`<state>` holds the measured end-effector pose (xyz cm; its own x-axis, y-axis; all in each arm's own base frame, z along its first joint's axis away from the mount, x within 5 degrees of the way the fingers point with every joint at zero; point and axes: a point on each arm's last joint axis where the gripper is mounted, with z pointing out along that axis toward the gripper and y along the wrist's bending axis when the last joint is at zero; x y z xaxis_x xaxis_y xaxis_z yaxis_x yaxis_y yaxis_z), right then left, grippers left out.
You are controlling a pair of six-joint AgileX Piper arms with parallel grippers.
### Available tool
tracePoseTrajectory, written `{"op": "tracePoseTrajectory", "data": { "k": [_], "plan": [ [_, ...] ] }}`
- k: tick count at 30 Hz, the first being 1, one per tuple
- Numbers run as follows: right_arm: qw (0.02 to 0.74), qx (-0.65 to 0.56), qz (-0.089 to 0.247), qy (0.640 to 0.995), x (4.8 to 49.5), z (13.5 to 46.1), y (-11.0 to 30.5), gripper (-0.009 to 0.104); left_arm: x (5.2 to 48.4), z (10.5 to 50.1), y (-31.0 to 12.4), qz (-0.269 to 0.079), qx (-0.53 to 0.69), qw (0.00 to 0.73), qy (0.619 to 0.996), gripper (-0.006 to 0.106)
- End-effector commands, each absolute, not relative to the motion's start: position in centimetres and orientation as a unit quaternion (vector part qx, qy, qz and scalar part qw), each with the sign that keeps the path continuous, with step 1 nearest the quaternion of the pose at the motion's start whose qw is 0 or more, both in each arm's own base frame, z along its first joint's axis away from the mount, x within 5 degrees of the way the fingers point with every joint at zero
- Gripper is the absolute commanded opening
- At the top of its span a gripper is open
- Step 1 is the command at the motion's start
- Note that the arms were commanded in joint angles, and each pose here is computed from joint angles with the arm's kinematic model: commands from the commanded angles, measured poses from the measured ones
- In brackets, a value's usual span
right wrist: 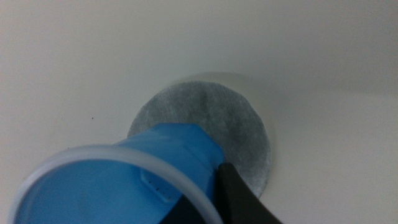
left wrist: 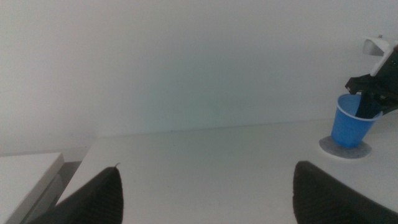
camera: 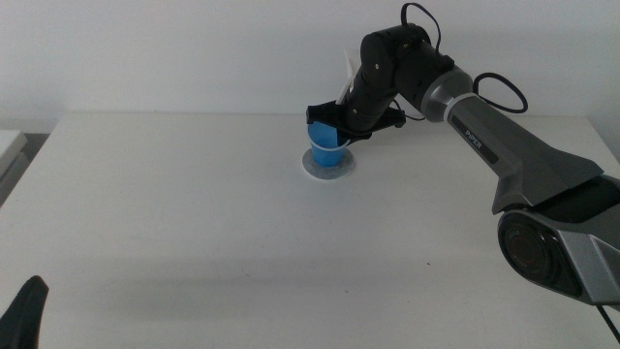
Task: Place an empty cup on a cup mat.
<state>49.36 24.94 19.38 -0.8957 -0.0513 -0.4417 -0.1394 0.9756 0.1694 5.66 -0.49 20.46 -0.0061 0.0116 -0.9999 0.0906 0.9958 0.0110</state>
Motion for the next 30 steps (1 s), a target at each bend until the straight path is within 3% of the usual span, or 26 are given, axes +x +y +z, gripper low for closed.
{"op": "tracePoseTrajectory", "data": {
  "k": [1,13,22,30],
  "plan": [
    [0.232,-0.044,0.098,0.967,49.6,19.7,24.5,0.0,5.6,20.5,-0.5,-0.03,0.037,0.707,0.705,0.094],
    [0.213,-0.031,0.097,0.972,49.5,19.0,24.5,0.007,5.6,20.5,-0.5,-0.03,0.037,0.707,0.705,0.094],
    [0.215,-0.031,0.104,0.971,49.5,19.1,24.6,0.034,5.6,20.5,-0.5,-0.03,0.037,0.707,0.705,0.094],
    [0.244,-0.047,0.117,0.962,49.3,21.7,24.5,0.056,5.6,20.5,-0.5,-0.03,0.037,0.707,0.705,0.094]
  ]
}}
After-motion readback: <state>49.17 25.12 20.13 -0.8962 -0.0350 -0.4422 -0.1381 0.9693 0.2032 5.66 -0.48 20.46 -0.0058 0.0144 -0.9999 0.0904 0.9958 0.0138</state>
